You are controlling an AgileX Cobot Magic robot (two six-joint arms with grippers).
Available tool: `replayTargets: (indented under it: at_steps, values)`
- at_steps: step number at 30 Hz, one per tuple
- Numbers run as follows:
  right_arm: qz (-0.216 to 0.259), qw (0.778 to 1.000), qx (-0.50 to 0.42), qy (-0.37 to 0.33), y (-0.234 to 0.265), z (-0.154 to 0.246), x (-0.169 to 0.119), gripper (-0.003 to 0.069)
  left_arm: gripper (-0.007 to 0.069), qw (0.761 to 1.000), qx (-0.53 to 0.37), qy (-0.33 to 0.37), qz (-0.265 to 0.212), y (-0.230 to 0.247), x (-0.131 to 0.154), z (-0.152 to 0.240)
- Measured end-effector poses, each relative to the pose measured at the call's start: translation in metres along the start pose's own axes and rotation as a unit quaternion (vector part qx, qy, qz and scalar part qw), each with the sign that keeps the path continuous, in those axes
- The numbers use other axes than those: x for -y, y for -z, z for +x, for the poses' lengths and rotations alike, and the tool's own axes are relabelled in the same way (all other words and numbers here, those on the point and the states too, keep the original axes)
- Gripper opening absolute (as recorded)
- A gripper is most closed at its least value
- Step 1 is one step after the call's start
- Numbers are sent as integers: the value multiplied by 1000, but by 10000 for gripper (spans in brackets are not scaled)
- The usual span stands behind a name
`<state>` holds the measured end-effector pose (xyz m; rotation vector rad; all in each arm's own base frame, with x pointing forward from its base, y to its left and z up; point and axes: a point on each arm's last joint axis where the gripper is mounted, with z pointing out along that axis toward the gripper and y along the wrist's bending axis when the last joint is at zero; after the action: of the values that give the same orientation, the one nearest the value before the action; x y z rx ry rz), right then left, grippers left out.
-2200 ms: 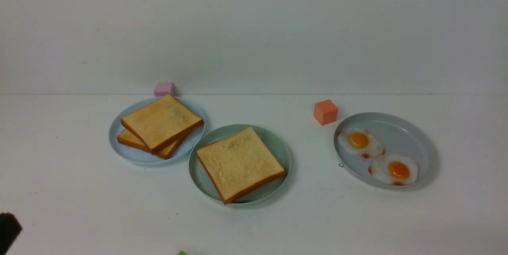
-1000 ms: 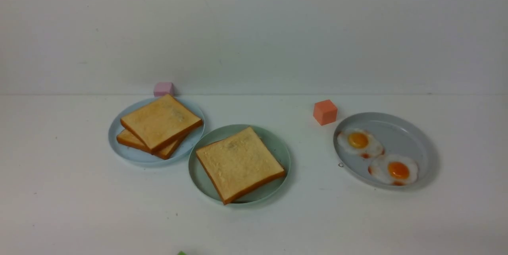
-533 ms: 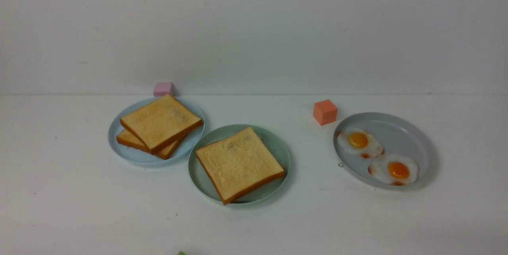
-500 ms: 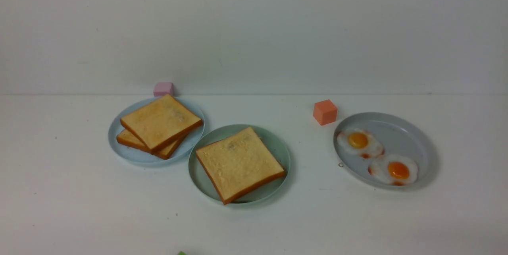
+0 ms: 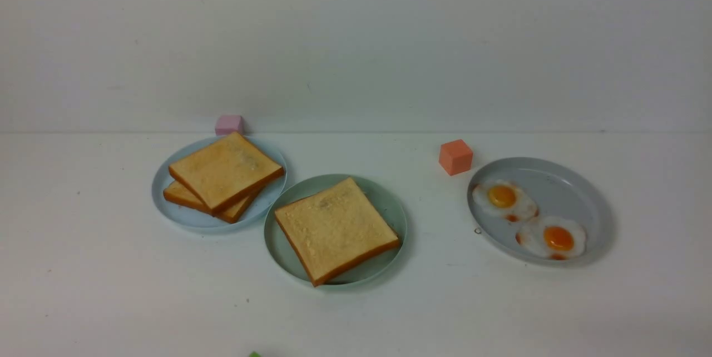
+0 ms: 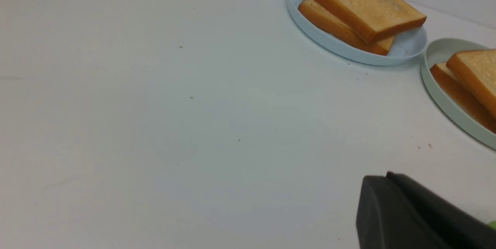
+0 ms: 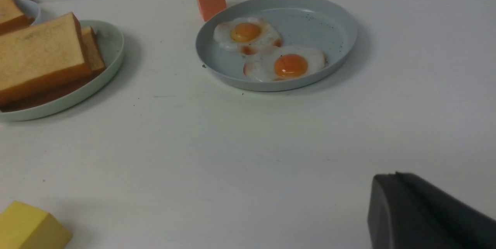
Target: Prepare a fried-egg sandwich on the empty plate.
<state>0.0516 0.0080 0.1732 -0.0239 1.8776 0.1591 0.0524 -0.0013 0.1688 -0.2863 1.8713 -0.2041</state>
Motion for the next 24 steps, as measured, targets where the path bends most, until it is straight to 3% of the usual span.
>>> replayTargets:
  at_steps: [24]
  values:
    - [0, 1000, 0, 0, 0, 0, 0, 40, 17, 1000, 0, 1, 0, 0, 0, 0]
